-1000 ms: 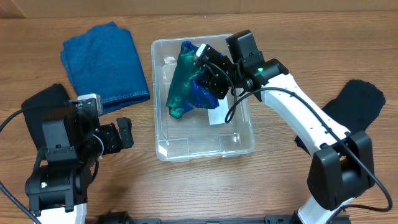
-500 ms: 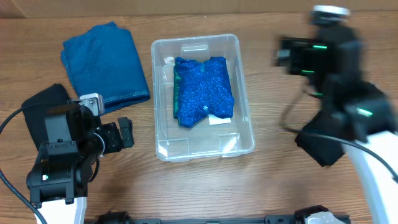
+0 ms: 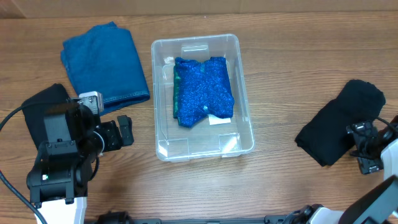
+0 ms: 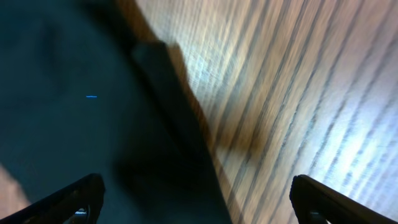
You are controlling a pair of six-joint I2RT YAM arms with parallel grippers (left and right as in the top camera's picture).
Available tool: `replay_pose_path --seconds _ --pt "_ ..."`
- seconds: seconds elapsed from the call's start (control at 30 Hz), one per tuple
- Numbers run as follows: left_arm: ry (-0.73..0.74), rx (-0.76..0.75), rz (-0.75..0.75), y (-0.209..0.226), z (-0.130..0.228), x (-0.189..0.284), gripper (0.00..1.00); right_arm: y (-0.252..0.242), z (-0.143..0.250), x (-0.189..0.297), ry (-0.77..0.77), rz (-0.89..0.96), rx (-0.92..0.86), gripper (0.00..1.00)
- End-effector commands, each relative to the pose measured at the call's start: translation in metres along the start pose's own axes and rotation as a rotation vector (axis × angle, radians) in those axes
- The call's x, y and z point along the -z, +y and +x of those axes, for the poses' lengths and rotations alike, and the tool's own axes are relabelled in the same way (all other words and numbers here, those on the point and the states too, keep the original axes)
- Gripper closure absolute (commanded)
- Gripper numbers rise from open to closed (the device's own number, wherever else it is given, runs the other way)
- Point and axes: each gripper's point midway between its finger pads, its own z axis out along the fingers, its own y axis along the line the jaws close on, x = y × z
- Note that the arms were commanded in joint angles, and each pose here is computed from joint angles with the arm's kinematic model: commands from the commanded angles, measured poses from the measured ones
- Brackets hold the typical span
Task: Pack container
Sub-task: 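Grasp the black cloth on the right with the right gripper, then place the black cloth into the bin's front half, release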
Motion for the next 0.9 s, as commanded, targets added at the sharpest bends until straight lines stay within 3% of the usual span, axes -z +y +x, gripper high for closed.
replay_pose_path --seconds 0.0,0.07,0.1,0.13,0.17,0.2,0.23,0.37,0.53,0.63,0.7,0.87 --pt "-0.03 -0.01 0.014 -0.005 -0.009 0.007 0.0 0.012 0.016 -0.021 0.107 -0.074 0.049 0.0" --pt "-0.029 -0.01 0.014 -0.005 -0.009 0.007 0.0 0.015 0.024 -0.031 0.16 -0.097 0.061 0.02" --pt "-0.029 -0.01 0.014 -0.005 -0.009 0.007 0.0 0.015 0.027 -0.033 0.172 -0.098 0.062 0.09" --pt "-0.029 -0.01 0.014 -0.005 -0.009 0.007 0.0 0.017 0.029 -0.033 0.183 -0.113 0.083 0.24" --pt "-0.029 -0.01 0.014 -0.005 -0.009 0.007 0.0 0.02 0.03 -0.033 0.19 -0.13 0.097 0.68" --pt "-0.029 -0.01 0.014 -0.005 -0.009 0.007 0.0 0.021 0.031 -0.032 0.195 -0.138 0.096 0.86" --pt "-0.029 -0.01 0.014 -0.005 -0.009 0.007 0.0 0.024 0.033 -0.031 0.205 -0.157 0.095 0.96" --pt "-0.03 -0.01 0.014 -0.005 -0.009 0.007 0.0 0.076 0.041 -0.004 0.287 -0.436 0.146 0.96" --pt "-0.03 -0.01 0.014 -0.005 -0.009 0.007 0.0 0.165 0.059 0.114 0.191 -0.745 0.515 0.96" --pt "-0.03 -0.01 0.014 -0.005 -0.009 0.007 0.0 0.222 0.112 0.216 0.031 -0.946 0.921 0.96" --pt "-0.03 -0.01 0.014 -0.005 -0.009 0.007 0.0 0.242 0.181 0.263 -0.052 -1.077 1.287 0.96" --pt "-0.027 -0.009 0.014 -0.005 -0.008 0.007 0.0 0.219 0.324 0.238 -0.136 -1.068 2.172 0.96"
